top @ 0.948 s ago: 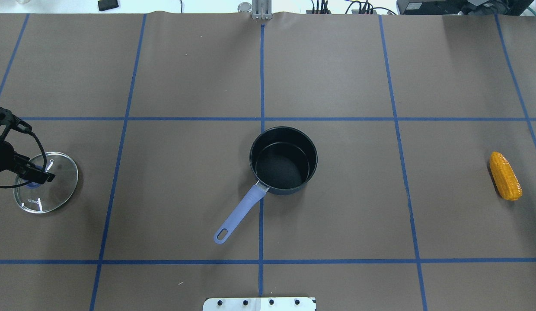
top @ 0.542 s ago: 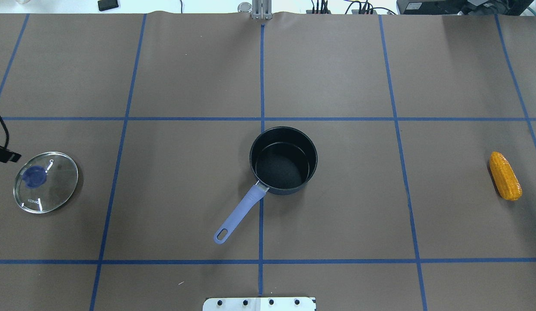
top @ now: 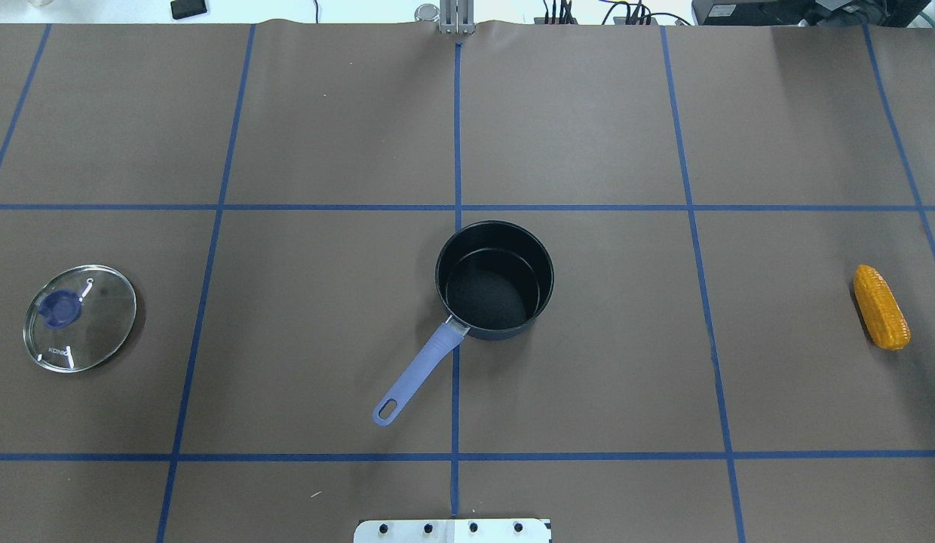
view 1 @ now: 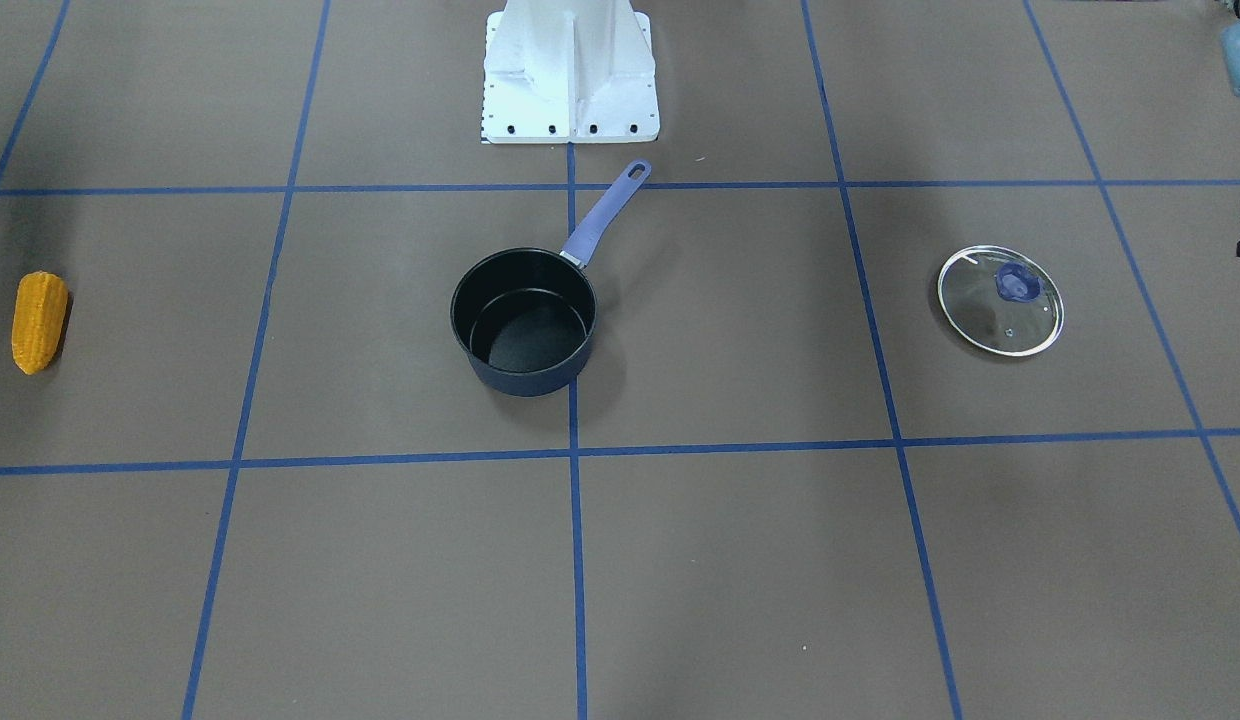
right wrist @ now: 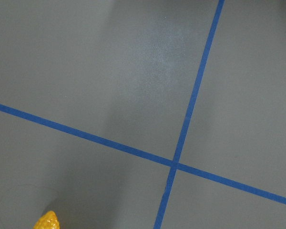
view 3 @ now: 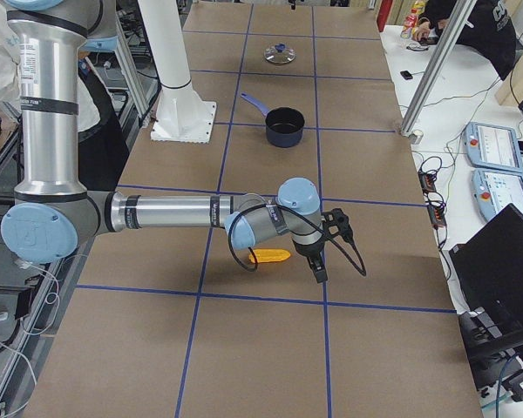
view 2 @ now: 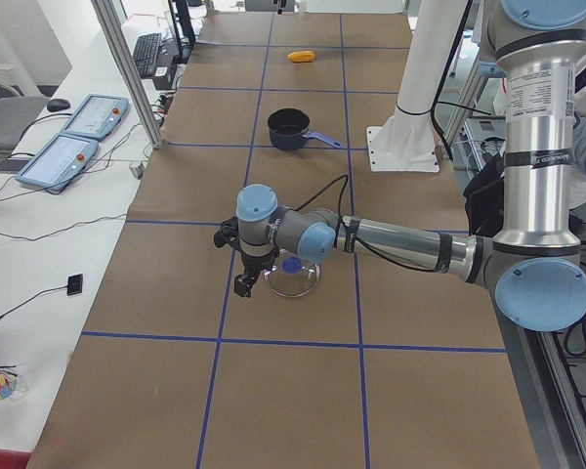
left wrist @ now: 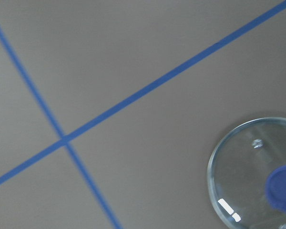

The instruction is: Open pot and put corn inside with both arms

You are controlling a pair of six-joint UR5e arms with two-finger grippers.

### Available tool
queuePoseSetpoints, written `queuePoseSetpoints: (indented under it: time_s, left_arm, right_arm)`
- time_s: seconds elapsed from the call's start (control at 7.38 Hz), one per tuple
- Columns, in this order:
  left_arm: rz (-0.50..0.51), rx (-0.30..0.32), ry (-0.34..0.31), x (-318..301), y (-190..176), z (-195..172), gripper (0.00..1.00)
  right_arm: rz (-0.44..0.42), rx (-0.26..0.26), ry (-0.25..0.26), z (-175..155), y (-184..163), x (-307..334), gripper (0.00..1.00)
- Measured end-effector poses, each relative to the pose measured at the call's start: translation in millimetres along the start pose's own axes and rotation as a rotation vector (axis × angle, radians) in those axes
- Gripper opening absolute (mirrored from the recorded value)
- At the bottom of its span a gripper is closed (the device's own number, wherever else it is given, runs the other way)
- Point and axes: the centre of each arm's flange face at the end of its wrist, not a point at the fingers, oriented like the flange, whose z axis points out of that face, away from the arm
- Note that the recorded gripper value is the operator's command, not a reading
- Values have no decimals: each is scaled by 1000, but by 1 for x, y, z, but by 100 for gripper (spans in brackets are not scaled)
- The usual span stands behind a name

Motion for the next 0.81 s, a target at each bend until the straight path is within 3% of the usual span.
queuePoseSetpoints:
  time_s: [0.41,0.81]
  left_arm:
    - [-147,-13,-12,-60,43,-9,99]
    - [-180,-32,-6,-72,55,2,99]
  right_arm:
    - [59,14,-55,8,-10,-36,100]
    - [159,40,-69,50,13,-93,100]
